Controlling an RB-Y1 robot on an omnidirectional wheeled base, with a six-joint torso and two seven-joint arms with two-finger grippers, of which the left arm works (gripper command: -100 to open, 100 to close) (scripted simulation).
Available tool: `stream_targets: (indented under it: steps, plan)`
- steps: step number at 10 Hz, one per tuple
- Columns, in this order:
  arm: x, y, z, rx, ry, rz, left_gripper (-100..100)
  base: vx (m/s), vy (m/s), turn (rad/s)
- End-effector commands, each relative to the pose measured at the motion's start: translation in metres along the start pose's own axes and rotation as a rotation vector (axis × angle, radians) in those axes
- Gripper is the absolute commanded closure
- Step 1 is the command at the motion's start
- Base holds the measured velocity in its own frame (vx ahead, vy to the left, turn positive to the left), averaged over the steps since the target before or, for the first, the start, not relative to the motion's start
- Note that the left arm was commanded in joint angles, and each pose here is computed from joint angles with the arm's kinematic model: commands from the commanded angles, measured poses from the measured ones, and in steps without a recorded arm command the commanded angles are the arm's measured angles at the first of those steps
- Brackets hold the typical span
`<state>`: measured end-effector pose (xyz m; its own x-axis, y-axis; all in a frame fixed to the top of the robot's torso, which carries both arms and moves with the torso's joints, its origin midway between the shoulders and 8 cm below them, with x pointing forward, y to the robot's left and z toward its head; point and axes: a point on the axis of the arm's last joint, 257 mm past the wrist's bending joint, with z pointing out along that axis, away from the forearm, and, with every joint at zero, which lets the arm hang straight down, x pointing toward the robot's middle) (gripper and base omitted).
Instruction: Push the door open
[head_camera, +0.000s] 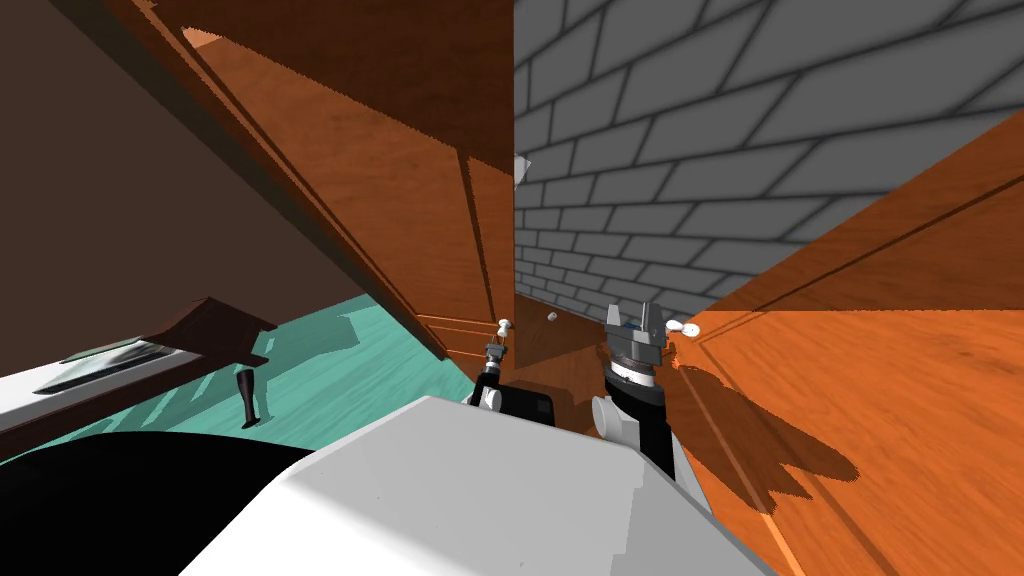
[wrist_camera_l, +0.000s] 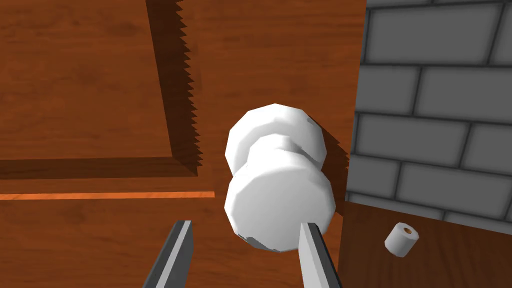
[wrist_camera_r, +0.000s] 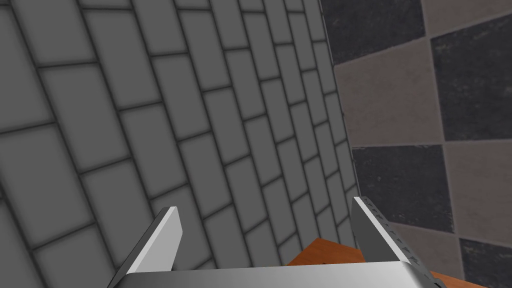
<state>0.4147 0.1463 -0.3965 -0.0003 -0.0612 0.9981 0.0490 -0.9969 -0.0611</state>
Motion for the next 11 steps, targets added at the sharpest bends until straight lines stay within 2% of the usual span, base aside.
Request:
stream_targets:
  steps: [1, 5, 6, 8, 10, 11]
  plan:
    - [0.000, 0.000, -0.0003, 0.000, -0.001, 0.002, 100, -0.027, -0.001, 0.001]
    - [0.000, 0.000, -0.0003, 0.000, -0.001, 0.002, 100, -0.013, 0.000, -0.001]
    - [-0.002, -0.008, -0.0013, -0.010, -0.001, 0.018, -100, -0.110, -0.002, -0.001]
    - [-0.001, 0.001, -0.0028, -0.018, -0.001, -0.003, -100, -0.220, 0.005, 0.000]
    - [0.006, 0.024, -0.0042, -0.022, -0.003, -0.056, -100, -0.184, 0.004, -0.002]
    - [0.005, 0.017, -0.0049, -0.021, -0.002, -0.042, -100, -0.070, 0.003, -0.004]
